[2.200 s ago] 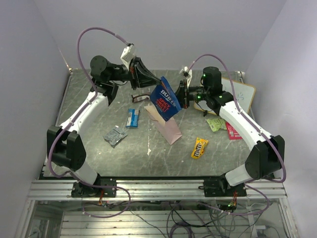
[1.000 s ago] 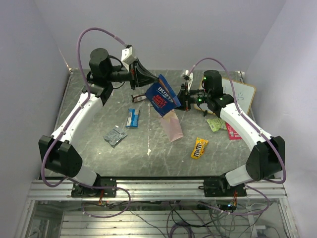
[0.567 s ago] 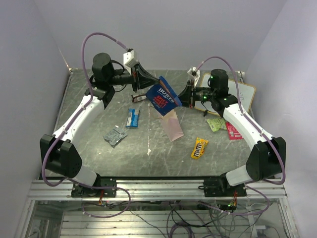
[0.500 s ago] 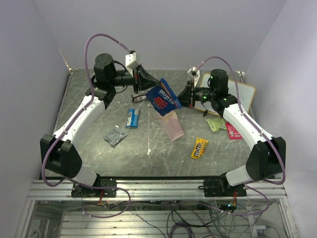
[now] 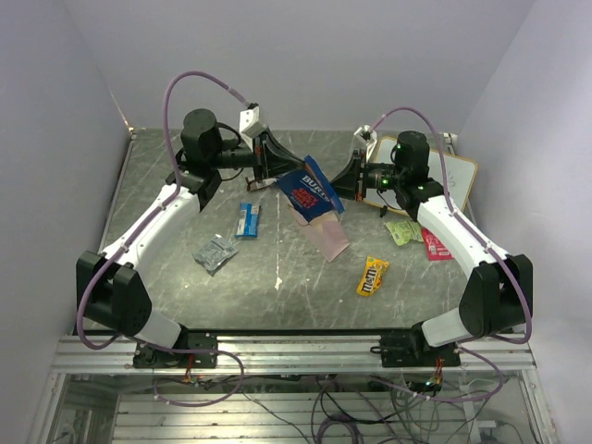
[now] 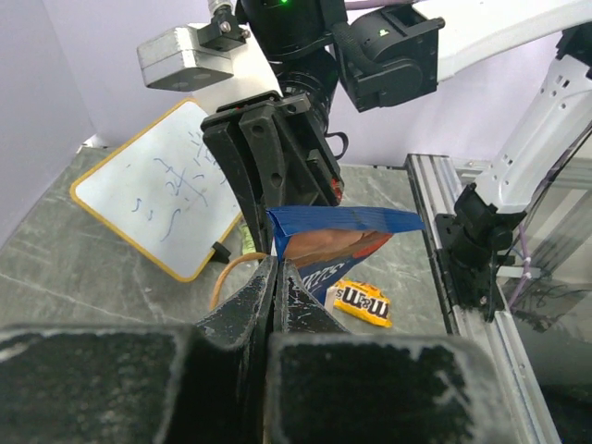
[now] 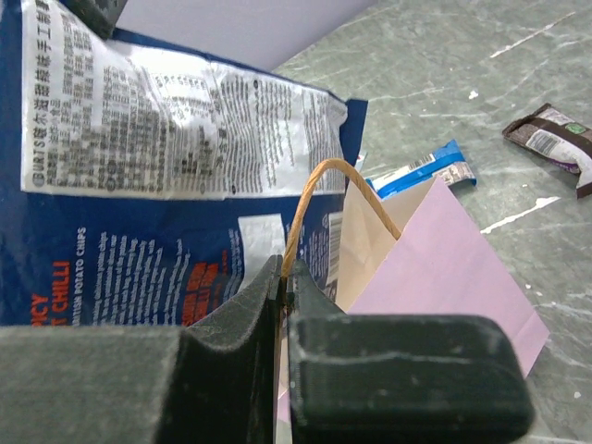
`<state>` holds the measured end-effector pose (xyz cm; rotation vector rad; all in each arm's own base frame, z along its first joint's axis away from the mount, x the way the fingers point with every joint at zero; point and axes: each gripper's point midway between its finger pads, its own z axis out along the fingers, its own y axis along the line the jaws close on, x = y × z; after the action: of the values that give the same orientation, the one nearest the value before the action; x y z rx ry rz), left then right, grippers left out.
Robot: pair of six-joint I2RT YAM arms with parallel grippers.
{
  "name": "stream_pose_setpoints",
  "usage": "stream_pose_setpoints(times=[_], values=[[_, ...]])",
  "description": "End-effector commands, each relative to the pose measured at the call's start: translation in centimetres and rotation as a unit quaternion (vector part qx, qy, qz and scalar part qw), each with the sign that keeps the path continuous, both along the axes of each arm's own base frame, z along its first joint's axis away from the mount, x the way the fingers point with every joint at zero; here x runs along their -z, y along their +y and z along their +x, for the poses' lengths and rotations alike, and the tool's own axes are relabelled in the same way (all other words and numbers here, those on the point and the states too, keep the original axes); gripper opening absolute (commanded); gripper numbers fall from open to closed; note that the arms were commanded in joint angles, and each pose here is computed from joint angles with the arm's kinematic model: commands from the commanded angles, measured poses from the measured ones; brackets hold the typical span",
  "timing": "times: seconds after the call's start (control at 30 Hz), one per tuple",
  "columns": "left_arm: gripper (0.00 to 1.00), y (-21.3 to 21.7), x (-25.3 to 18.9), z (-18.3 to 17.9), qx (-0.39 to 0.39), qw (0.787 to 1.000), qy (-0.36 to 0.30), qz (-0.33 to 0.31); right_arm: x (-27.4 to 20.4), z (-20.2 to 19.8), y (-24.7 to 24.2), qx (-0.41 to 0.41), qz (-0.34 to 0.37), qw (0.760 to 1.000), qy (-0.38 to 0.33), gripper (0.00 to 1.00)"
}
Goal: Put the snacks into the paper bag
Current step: Place the snack in the paper bag.
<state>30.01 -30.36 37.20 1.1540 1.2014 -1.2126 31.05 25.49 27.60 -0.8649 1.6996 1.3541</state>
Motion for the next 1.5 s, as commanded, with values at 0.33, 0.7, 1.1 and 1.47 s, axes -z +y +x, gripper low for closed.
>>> stream_pose_setpoints(times=[0.33,0.7,1.1,1.47], values=[[0.07,-1.3,0.0,-1.6,0.015,1.0,-0.002,-0.024,-0.2,0.8,-0.3,0.029,0.008,1.0,-0.003,0.0],[0.07,-2.7,0.4,-1.7,-0.005,0.999,0.033,-0.029,0.3,2.3,-0.7,0.081,-0.001,0.997,0.001,0.0],[0.07,-3.2,-0.7,-2.1,0.0,0.996,0.058,-0.065,0.8,2.7,-1.2,0.092,-0.002,0.996,-0.002,0.0],[0.07,-3.9,3.1,-1.9,-0.01,0.996,0.076,-0.042,0.1,1.4,-1.1,0.055,-0.005,0.998,-0.025,0.0]])
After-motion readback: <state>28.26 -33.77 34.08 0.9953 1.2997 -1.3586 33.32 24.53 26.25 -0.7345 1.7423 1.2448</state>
